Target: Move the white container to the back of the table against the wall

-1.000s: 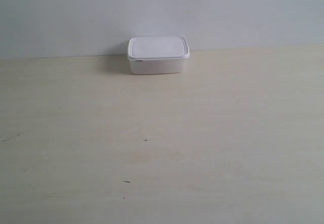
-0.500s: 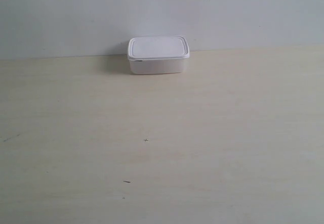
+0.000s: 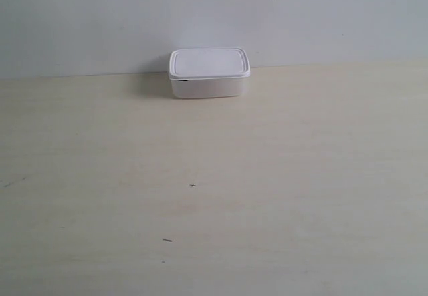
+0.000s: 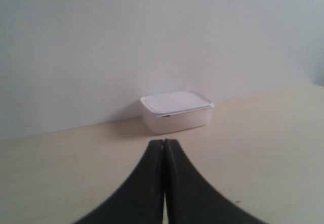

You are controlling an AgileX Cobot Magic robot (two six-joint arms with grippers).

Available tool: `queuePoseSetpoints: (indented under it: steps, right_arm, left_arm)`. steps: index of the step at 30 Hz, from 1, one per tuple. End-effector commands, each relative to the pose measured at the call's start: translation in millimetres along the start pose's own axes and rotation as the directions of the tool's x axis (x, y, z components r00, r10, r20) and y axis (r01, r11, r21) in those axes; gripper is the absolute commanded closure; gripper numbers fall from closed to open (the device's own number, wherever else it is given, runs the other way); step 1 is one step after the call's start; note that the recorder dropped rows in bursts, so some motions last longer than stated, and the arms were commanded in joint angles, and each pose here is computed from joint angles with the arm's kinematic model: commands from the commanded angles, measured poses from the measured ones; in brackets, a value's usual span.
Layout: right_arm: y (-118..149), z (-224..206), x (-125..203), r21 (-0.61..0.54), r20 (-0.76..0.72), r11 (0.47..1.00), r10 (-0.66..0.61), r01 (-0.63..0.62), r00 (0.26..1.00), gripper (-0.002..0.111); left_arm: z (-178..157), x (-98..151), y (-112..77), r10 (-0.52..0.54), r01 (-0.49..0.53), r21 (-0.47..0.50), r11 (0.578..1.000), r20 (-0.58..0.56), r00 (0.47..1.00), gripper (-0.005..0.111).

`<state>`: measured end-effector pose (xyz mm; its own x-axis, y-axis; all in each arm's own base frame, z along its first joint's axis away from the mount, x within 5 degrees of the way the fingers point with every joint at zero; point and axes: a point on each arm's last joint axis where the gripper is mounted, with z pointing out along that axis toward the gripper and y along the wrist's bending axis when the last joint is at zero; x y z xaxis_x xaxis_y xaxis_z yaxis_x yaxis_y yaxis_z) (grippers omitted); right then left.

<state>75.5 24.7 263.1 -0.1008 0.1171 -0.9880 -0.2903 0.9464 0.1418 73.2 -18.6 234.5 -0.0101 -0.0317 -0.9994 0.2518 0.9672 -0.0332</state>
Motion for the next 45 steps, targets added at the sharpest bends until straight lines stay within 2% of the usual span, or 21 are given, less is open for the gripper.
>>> queuePoseSetpoints:
  steps: [1,3,10,13,17,23,25,26,28,31,34,37,45]
  right_arm:
    - [-5.1,-8.2,20.7,0.028,0.039,0.996,-0.088,0.087,0.995,0.108]
    - [-6.8,-11.7,31.4,0.033,0.046,0.992,-0.125,0.124,0.991,0.108]
    - [-9.0,-18.4,60.0,0.019,0.040,0.992,-0.128,0.128,0.991,0.108]
    - [-7.3,-18.6,68.2,-0.012,-0.045,0.987,-0.159,0.158,0.986,0.108]
    - [-6.8,-18.9,72.3,-0.027,-0.088,0.984,-0.179,0.177,0.980,0.108]
    - [-6.8,-18.8,71.7,-0.025,-0.081,0.985,-0.175,0.173,0.981,0.108]
    - [-6.8,-18.8,71.7,-0.025,-0.081,0.985,-0.175,0.173,0.981,0.108]
    - [-6.8,-18.8,71.7,-0.025,-0.081,0.985,-0.175,0.173,0.981,0.108]
    - [-6.8,-18.8,71.7,-0.025,-0.081,0.985,-0.175,0.173,0.981,0.108]
    - [-6.8,-18.8,71.7,-0.025,-0.081,0.985,-0.175,0.173,0.981,0.108]
    - [-6.8,-18.8,71.7,-0.025,-0.081,0.985,-0.175,0.173,0.981,0.108]
    - [-6.8,-18.8,71.7,-0.025,-0.081,0.985,-0.175,0.173,0.981,0.108]
    - [-6.8,-18.8,71.7,-0.025,-0.081,0.985,-0.175,0.173,0.981,0.108]
  left_arm:
    - [-1.6,22.0,8.9,0.008,-0.006,-0.089,0.996,0.022,1.000,0.107]
    - [-3.9,20.2,9.0,-0.001,0.005,-0.089,0.996,0.047,0.999,0.107]
    - [-8.1,20.1,7.1,-0.058,0.062,-0.062,0.996,0.063,0.996,0.107]
    - [-7.9,22.5,4.9,-0.059,0.061,-0.039,0.997,0.036,0.998,0.107]
    - [-7.8,28.1,-0.4,-0.062,0.062,0.014,0.998,-0.028,0.998,0.107]
    - [-7.8,28.1,-0.3,-0.064,0.065,0.014,0.998,-0.029,0.998,0.107]
    - [-8.0,31.0,-3.2,-0.063,0.066,0.043,0.997,-0.063,0.996,0.107]
    - [-8.7,35.8,-7.7,-0.059,0.070,0.089,0.994,-0.118,0.991,0.107]
    - [-11.0,43.9,-14.6,-0.014,0.049,0.166,0.985,-0.207,0.978,0.107]
    - [-12.7,49.5,-16.4,0.089,-0.036,0.209,0.977,-0.250,0.964,0.107]
    - [-12.5,50.4,-13.9,0.135,-0.086,0.195,0.977,-0.252,0.958,0.107]
    - [-12.3,49.9,-13.4,0.068,-0.023,0.172,0.985,-0.260,0.963,0.107]
    - [-12.3,49.9,-13.4,0.068,-0.023,0.172,0.985,-0.260,0.963,0.107]
